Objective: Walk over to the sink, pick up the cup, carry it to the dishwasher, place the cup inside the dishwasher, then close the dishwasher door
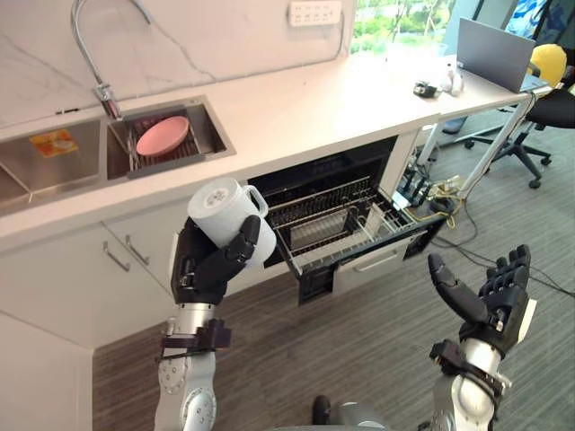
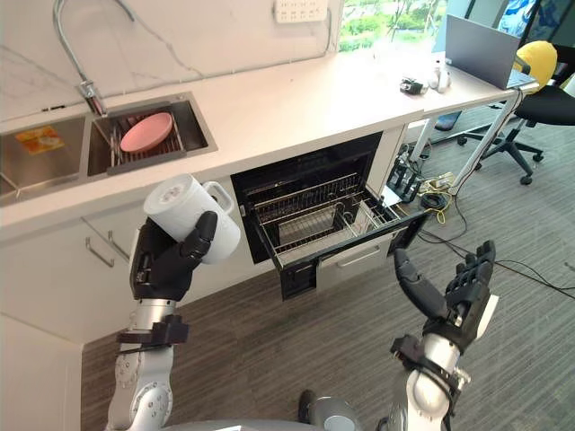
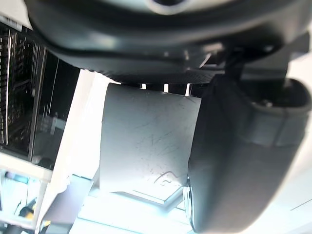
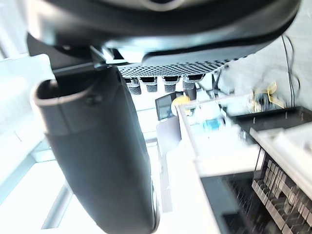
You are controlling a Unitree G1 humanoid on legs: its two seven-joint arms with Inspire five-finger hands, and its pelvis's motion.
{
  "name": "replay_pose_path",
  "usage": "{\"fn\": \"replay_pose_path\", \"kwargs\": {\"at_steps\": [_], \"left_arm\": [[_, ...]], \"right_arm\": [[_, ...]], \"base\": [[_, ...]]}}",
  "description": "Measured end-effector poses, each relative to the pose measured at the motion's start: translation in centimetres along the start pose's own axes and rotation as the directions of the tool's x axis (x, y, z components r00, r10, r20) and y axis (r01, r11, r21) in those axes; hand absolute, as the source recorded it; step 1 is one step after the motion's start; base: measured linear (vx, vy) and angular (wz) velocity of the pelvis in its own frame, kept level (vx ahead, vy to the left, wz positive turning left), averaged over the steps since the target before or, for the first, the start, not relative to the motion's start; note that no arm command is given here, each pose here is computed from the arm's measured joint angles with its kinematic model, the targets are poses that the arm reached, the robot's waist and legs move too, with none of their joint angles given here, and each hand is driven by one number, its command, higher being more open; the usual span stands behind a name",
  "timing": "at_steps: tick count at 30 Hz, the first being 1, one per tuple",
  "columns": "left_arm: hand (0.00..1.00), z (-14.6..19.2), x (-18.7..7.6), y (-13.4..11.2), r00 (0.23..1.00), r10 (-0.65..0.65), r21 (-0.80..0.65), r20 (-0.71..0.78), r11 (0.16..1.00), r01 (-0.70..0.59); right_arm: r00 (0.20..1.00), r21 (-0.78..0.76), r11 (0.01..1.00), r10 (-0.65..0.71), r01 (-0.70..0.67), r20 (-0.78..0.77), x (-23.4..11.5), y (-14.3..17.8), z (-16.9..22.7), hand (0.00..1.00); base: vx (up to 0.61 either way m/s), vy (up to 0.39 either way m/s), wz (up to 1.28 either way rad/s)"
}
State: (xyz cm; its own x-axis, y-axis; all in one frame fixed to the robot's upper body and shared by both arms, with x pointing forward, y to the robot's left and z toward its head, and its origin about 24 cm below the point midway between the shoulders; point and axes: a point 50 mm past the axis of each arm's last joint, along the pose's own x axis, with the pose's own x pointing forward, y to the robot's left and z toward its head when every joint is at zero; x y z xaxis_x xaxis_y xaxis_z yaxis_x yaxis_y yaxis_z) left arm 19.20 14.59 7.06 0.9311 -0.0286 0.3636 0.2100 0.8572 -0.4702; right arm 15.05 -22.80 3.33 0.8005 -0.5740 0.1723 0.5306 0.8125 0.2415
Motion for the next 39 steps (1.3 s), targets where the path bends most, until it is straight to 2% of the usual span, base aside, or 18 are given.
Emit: {"fn": "replay_pose_path", "kwargs": {"at_steps": [3, 5, 7, 10, 13, 20, 26, 31, 39], "left_arm": [[0.00, -0.2, -1.1, -1.4, 0.999, -0.044, -0.036, -0.010, 0.998, 0.044], [0.00, -0.1, -1.5, -1.4, 0.998, -0.061, -0.020, -0.004, 0.998, 0.061], [0.00, -0.2, -1.7, -1.4, 0.999, -0.051, -0.021, -0.006, 0.998, 0.051], [0.00, -0.2, -2.0, -1.2, 1.000, -0.028, -0.017, -0.004, 0.999, 0.028], [0.00, -0.1, -2.2, -0.5, 1.000, 0.031, 0.027, -0.003, 0.999, -0.031], [0.00, -0.3, -0.8, -0.2, 0.994, 0.109, 0.132, 0.014, 0.985, -0.110], [0.00, -2.2, 0.7, -1.0, 0.996, 0.077, 0.254, -0.032, 0.965, -0.067], [0.00, -3.4, 1.2, -2.5, 0.995, 0.034, 0.237, -0.095, 0.971, -0.010], [0.00, -3.6, 1.6, -3.9, 0.998, -0.006, 0.379, -0.062, 0.925, 0.029]], "right_arm": [[0.988, 0.051, 0.989, 0.131, -0.136, 0.083, -0.1, 2.0, 2.0, 1.00], [0.960, 0.087, 0.967, 0.222, -0.239, 0.173, 0.2, 3.3, 3.3, 1.00], [0.948, 0.115, 0.953, 0.257, -0.282, 0.188, 0.5, 3.7, 3.5, 1.00], [0.939, 0.133, 0.939, 0.289, -0.316, 0.185, 0.9, 3.7, 3.3, 1.00], [0.932, 0.150, 0.921, 0.347, -0.360, 0.109, 0.6, 4.3, 2.0, 1.00], [0.908, 0.282, 0.864, 0.414, -0.416, 0.069, 0.8, 5.3, 1.6, 1.00], [0.867, 0.365, 0.791, 0.484, -0.491, 0.117, 0.8, 6.7, 2.5, 1.00], [0.828, 0.388, 0.738, 0.539, -0.552, 0.154, 0.8, 8.5, 3.5, 1.00], [0.762, 0.405, 0.683, 0.645, -0.608, 0.056, -0.1, 10.2, 2.7, 1.00]], "base": [[0.22, 0.003, -0.20], [0.24, 0.030, -0.44], [0.32, 0.137, -0.31], [0.30, 0.206, -0.40], [0.26, 0.246, -0.49], [0.11, 0.115, 0.02], [-0.01, 0.007, -0.01], [-0.04, 0.026, -0.04], [-0.06, 0.011, 0.00]]}}
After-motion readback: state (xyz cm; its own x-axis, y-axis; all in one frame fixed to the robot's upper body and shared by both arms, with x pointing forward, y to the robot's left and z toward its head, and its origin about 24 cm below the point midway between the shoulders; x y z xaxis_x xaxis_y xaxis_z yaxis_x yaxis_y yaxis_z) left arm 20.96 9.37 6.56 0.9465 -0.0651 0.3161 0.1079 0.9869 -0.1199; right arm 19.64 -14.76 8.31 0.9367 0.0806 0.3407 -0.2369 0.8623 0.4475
